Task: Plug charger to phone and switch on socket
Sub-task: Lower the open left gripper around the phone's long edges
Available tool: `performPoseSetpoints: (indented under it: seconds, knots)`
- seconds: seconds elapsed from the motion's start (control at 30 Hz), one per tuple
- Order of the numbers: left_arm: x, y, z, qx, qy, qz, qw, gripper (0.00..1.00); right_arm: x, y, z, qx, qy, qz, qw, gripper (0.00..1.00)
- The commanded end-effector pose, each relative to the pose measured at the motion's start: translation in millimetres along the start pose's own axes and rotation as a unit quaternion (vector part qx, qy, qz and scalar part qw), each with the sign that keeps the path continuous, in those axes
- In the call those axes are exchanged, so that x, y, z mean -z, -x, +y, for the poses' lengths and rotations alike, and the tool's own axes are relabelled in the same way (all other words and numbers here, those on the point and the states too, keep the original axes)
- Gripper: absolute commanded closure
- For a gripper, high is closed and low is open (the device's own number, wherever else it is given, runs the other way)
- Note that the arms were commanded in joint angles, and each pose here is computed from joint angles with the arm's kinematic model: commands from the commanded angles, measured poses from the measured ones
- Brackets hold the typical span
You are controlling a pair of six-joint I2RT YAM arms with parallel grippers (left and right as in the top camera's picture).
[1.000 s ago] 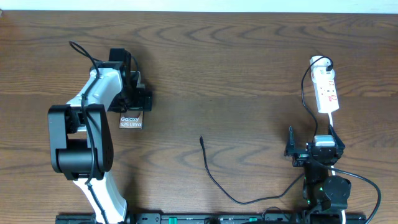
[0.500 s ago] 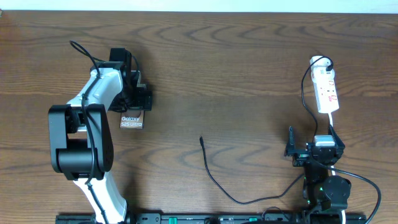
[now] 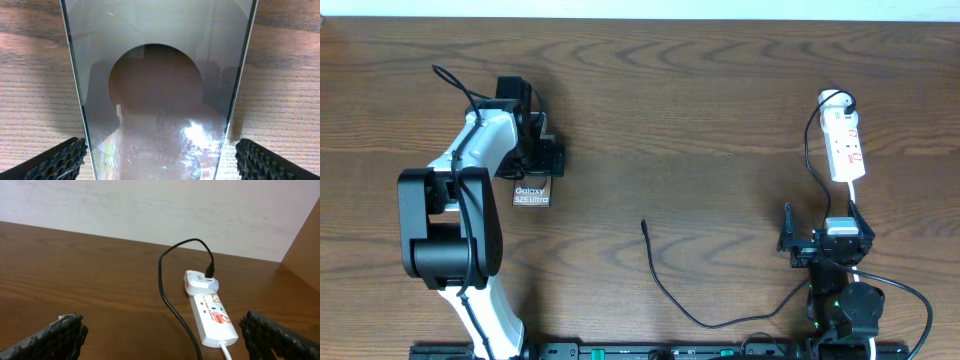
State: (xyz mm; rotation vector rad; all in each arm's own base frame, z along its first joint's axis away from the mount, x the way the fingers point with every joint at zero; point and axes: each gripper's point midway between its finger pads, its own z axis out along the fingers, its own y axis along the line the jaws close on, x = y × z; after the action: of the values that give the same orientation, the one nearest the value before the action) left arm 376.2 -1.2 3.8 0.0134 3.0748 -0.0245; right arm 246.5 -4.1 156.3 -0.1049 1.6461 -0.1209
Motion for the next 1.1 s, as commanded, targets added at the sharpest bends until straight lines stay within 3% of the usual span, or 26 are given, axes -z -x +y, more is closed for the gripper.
performPoseSetpoints:
  seconds: [0.0, 1.07]
  knots:
    - [-9.9, -8.9, 3.2, -0.007, 0.008, 0.018, 1.000, 0.02, 0.2, -1.0, -2.0, 0.005, -0.005, 0.001, 1.000, 0.01]
    - [-21.8, -15.8, 6.5, -0.007, 0.017, 0.017, 1.000, 0.02, 0.2, -1.0, -2.0, 0.005, -0.005, 0.001, 1.000, 0.01]
